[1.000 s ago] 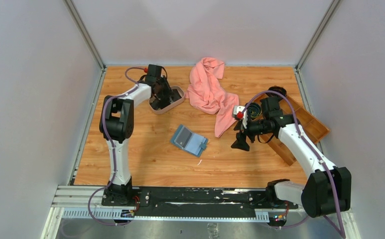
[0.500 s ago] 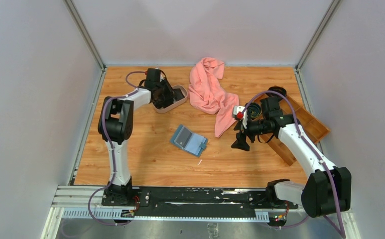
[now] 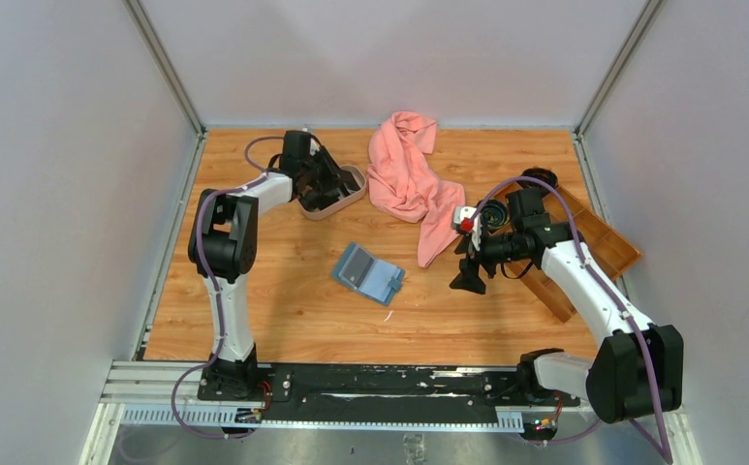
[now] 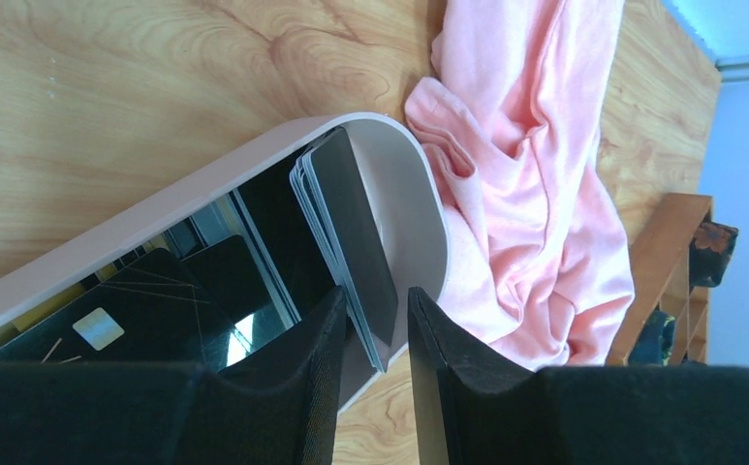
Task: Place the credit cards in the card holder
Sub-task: Pick up the credit card from the storage box.
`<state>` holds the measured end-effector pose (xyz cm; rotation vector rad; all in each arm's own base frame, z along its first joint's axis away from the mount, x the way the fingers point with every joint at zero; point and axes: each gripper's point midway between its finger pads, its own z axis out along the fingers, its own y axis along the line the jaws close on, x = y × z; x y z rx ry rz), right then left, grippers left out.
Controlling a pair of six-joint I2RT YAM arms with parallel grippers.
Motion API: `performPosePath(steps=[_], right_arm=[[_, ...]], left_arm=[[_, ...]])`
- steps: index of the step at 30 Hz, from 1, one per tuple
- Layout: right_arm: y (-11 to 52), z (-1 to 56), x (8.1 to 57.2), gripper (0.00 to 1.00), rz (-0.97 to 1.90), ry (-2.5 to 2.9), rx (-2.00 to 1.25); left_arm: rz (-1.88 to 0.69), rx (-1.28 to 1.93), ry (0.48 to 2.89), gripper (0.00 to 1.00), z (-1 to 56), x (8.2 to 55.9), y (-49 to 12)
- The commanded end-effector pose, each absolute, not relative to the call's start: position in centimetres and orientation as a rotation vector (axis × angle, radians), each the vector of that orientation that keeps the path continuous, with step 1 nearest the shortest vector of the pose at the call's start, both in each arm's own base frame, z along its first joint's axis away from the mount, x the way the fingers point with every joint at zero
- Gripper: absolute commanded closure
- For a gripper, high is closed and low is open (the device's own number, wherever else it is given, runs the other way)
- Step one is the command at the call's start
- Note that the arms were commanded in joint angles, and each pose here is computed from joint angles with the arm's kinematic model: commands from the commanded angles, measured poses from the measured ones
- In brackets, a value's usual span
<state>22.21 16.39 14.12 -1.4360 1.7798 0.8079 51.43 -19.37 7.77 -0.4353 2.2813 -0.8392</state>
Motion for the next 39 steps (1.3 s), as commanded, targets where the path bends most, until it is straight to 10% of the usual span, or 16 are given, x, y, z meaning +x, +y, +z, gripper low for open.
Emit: performPosePath(steps=[1,13,25,39], right_arm=[[16.4,14.3,21.7,0.1,0.807,1.775,-1.462],[16.4,14.2,21.7,0.1,0.804,1.775,-1.468],[16.4,14.2,21.7,0.1,0.802,1.777,-1.469],[16.6,13.8,21.5,0.1,0.834,1.788,-1.469]], left_arm=[[-0.903,-0.412,2.238,0.69,9.6,51.5,-20.1],[-0.952,-0.427,2.267,0.66,7.9,52.2,-20.9],[-0.925,-0.466,2.273,1.0,7.2,52.2,-19.5],[-0.951,-0.42,2.282,0.84,7.1,51.8,-18.3]])
